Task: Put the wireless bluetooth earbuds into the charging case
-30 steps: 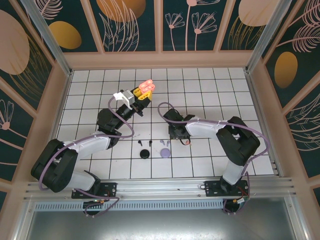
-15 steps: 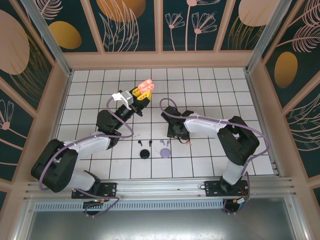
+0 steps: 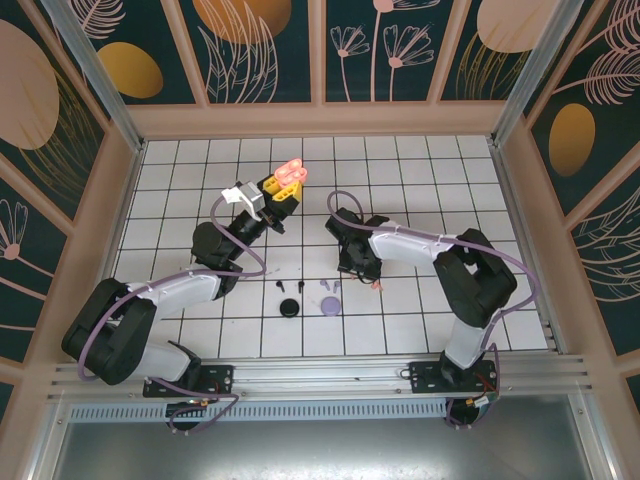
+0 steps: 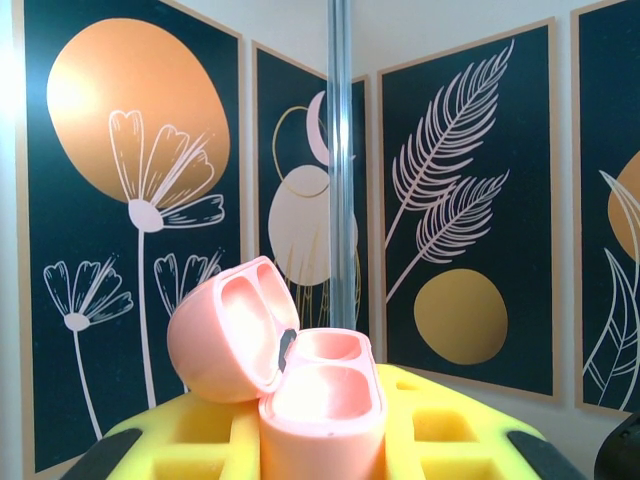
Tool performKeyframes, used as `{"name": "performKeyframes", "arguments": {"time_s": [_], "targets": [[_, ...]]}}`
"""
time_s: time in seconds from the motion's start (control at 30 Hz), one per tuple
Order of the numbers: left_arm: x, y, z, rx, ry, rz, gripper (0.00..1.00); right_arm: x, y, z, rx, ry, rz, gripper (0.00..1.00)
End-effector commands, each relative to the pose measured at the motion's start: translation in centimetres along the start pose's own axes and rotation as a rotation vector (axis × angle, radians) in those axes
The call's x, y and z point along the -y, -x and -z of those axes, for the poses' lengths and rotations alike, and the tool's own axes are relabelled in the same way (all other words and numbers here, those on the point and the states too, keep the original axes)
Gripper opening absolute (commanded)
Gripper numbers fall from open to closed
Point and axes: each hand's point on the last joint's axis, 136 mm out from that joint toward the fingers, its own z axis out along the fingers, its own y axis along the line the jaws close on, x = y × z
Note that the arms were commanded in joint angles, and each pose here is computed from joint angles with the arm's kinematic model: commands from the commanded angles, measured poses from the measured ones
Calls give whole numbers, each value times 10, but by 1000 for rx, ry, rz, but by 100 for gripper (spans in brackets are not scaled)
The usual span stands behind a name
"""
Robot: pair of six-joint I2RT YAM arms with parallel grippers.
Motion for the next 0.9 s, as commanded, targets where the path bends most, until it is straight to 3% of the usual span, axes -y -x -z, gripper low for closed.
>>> {"name": "performKeyframes", "arguments": {"time_s": [0.0,0.87], "targets": [[7,17,3,63,-22,-4,0,-8,1,1,-18,11,-20,49],[8,17,5,62,-23,-10,0,-15,0,-16,-31,-4,7,40]]}}
